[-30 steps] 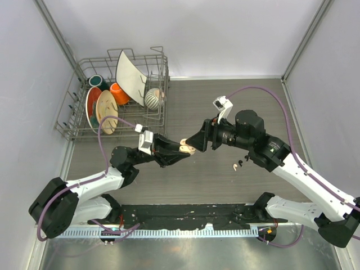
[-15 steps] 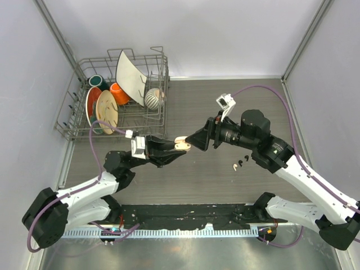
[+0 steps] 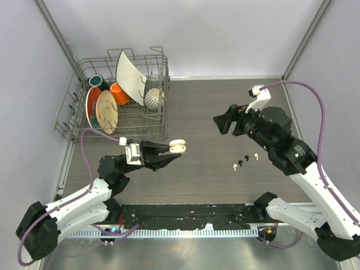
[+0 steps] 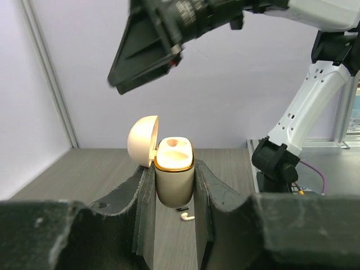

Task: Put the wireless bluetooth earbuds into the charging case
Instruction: Open the charging case, then pick up the earbud from the center of the board.

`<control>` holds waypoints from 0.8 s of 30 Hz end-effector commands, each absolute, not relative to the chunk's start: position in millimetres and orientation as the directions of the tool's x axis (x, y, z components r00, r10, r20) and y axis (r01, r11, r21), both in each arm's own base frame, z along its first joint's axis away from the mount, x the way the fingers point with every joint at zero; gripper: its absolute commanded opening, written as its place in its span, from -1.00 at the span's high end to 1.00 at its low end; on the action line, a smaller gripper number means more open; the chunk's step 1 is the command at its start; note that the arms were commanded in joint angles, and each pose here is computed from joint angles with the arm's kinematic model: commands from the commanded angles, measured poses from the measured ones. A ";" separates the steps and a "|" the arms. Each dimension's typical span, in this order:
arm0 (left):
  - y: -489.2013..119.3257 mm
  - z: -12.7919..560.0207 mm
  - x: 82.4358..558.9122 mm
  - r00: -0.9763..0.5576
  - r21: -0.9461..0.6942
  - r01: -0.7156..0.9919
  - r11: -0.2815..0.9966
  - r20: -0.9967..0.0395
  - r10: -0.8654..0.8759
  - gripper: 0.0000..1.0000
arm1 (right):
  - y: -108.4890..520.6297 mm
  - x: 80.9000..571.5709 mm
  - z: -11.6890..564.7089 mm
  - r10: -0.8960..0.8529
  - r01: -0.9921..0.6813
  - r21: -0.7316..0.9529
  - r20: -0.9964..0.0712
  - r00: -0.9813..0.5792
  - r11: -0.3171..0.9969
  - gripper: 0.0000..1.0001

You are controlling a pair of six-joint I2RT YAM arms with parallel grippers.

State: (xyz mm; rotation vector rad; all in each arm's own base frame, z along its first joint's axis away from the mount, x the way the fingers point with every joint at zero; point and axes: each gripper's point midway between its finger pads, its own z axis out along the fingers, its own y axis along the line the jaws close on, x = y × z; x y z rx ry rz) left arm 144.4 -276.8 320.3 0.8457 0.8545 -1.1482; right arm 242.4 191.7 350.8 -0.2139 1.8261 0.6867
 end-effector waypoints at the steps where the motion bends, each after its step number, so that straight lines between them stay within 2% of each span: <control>1: -267.6 331.9 137.6 0.246 0.162 0.961 0.224 -0.872 -0.424 1.00 | 107.0 282.8 279.0 0.112 -0.071 0.169 -0.859 -0.500 0.983 -0.55; 5: -262.1 334.3 129.1 0.262 0.183 0.959 0.218 -0.867 -0.424 1.00 | 30.5 297.6 229.2 0.320 0.210 0.242 -0.745 -0.585 0.947 -0.50; 6: -261.5 332.3 128.4 0.263 0.185 0.958 0.219 -0.870 -0.417 1.00 | 31.9 296.0 215.3 0.341 0.205 0.274 -0.706 -0.620 0.940 -0.50; 9: -256.3 334.5 124.5 0.286 0.203 0.952 0.231 -0.861 -0.421 1.00 | 11.6 293.8 181.4 0.383 0.306 0.234 -0.638 -0.668 0.923 -0.48; 15: -250.6 341.1 116.5 0.309 0.228 0.946 0.229 -0.844 -0.438 1.00 | -13.0 278.8 112.6 0.532 0.503 0.203 -0.486 -0.693 0.840 -0.46; 19: -249.3 342.2 113.7 0.317 0.238 0.945 0.225 -0.840 -0.440 1.00 | -17.8 280.1 93.5 0.568 0.547 0.204 -0.494 -0.658 0.812 -0.40; 24: -249.6 344.7 109.0 0.317 0.250 0.946 0.204 -0.837 -0.445 1.00 | -25.9 274.1 72.6 0.521 0.533 0.123 -0.478 -0.708 0.837 -0.25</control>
